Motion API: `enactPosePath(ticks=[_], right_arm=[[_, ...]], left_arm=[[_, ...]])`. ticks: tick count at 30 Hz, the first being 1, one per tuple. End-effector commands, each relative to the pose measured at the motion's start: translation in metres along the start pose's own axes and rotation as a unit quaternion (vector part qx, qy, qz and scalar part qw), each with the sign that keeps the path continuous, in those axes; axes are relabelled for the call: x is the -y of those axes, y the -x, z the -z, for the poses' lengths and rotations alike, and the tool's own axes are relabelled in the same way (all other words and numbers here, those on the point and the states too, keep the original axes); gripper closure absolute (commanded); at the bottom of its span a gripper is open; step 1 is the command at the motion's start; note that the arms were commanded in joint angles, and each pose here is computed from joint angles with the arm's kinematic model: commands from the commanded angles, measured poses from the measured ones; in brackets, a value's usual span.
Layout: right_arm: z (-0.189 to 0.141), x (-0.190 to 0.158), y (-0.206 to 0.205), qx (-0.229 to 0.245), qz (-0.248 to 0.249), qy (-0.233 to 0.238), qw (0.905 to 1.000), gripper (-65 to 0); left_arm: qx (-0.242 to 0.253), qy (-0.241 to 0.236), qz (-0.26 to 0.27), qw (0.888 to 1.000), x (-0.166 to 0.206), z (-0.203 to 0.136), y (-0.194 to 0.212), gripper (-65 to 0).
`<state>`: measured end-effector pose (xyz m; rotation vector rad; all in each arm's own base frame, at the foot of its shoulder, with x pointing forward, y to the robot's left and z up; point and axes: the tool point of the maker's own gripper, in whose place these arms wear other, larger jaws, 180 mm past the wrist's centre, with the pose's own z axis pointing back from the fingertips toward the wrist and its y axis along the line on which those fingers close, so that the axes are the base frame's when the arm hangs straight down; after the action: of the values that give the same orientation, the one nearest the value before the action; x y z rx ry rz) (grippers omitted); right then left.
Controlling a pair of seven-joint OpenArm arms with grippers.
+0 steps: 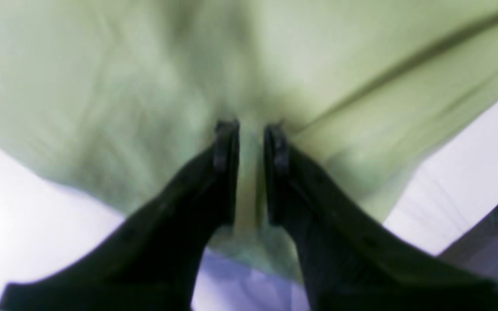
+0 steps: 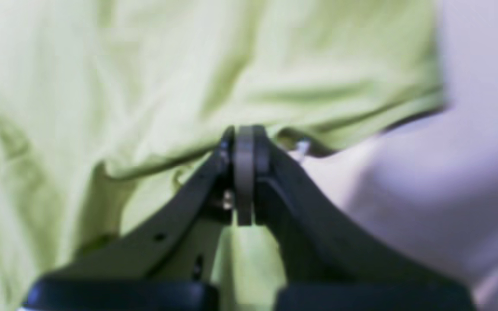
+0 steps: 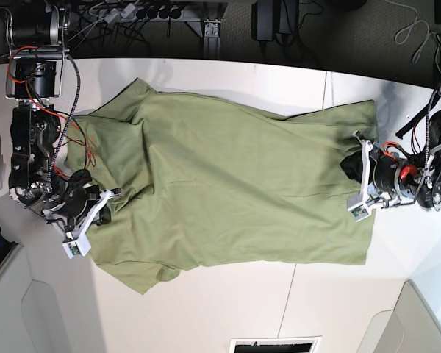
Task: Layout the t-shirt on the table in an organized manner, then fold the t-shirt properly
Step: 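Regrasp the shirt edge with the right gripper and drag it outward, then reach the left gripper across the shirt and pull the fabric toward the right gripper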
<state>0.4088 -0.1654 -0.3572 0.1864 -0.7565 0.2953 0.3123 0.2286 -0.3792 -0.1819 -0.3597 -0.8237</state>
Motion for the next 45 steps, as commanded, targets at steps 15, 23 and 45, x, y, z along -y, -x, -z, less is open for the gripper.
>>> enactPosePath(ticks=[15, 23, 45], right_arm=[[-0.106, -0.094, 0.131, -0.047, -0.033, -0.092, 0.9941, 0.0], [-0.112, -0.086, 0.146, -0.053, -0.056, -0.053, 0.9956, 0.0], [-0.077, -0.057, 0.148, -0.061, -0.024, -0.035, 0.9972, 0.0]], left_arm=[[0.216, 0.085, 0.088, 0.969, 0.097, -0.002, -0.166, -13.8], [0.251, 0.146, 0.075, 0.954, 0.167, 0.048, -0.224, -13.7], [0.258, 0.214, 0.109, 0.936, 0.284, 0.094, -0.246, -11.6]])
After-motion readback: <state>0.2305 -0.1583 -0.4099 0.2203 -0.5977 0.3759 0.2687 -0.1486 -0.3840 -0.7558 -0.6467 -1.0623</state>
